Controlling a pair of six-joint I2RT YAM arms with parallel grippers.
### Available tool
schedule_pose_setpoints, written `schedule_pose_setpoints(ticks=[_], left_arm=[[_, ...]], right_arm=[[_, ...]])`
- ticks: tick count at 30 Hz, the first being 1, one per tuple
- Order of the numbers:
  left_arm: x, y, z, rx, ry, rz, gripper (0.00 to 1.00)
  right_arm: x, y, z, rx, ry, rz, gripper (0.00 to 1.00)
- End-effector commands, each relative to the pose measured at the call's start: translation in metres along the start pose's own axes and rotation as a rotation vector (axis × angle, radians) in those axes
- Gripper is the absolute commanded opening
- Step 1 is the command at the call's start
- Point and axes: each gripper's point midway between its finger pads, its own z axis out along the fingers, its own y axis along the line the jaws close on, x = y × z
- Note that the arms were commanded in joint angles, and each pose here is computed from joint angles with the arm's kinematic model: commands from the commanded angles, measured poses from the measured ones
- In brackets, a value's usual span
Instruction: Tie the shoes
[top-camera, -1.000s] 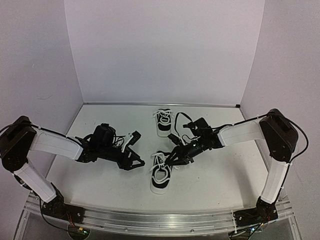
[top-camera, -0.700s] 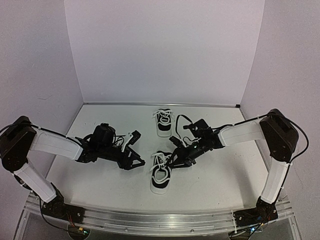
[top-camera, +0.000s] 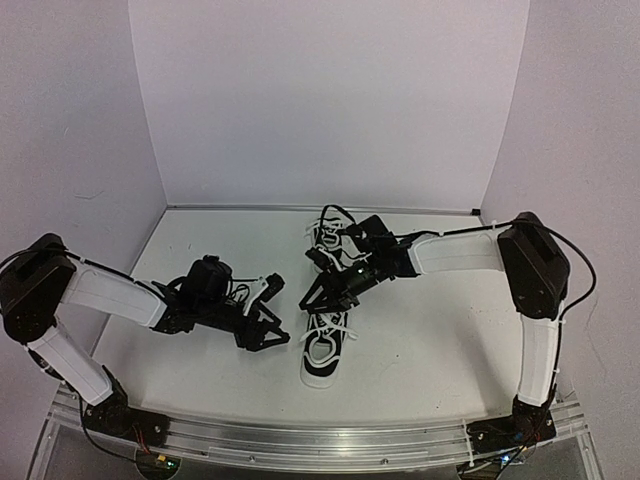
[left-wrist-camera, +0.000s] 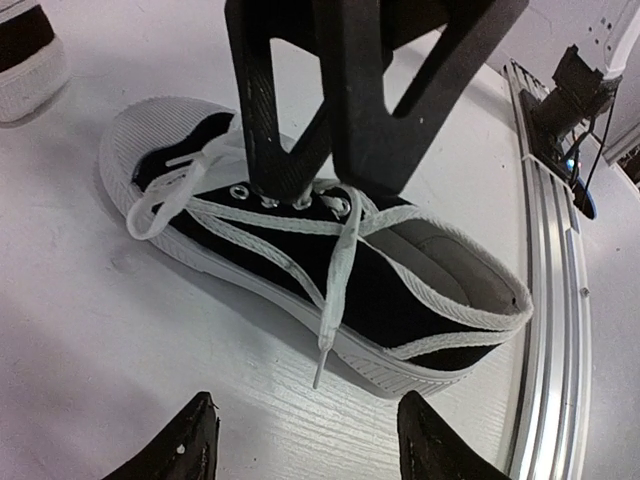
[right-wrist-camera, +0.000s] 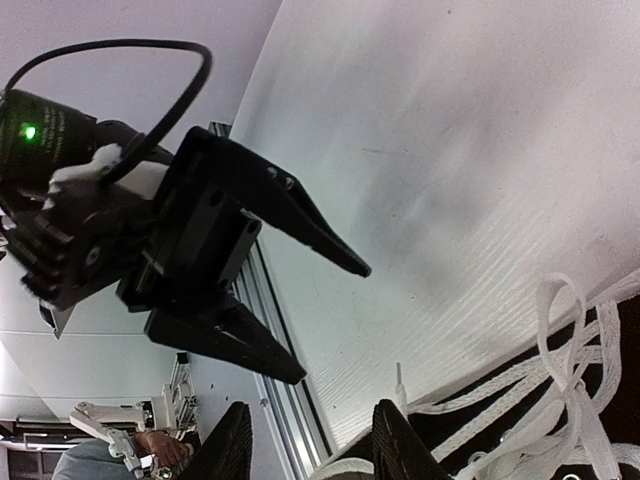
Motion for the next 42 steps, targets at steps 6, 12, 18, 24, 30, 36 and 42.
schedule_pose_setpoints(ticks=[6,12,18,24,30,36,42], left_arm=[[-0.002,-0.003,0.036,0.044,0.043,0.109,0.55],[-0.009,-0.012,0.044,0.075,0.052,0.134,0.31],[-0.03,-0.028,0.038,0.074,0.06,0.194,0.0],[-0.059,-0.053,0.032,0.099,0.038,0.256,0.0],[-0.079,-0.064,0.039,0.128,0.028,0.263,0.0],[-0.063,-0.075,0.079,0.179,0.128,0.265,0.02],[-0.058,-0.078,0.08,0.152,0.183,0.338,0.32]], right_arm=[[0.002,0.033,-0.041,0.015,-0.085,-0.047,0.43],[0.016,0.013,-0.078,0.061,-0.147,0.013,0.43],[0.028,-0.019,-0.115,0.128,-0.217,0.09,0.43],[0.05,-0.05,-0.117,0.194,-0.212,0.161,0.43],[0.058,-0.064,-0.115,0.231,-0.207,0.187,0.43],[0.064,-0.075,-0.111,0.247,-0.195,0.209,0.42],[0.067,-0.084,-0.107,0.249,-0.186,0.209,0.41]])
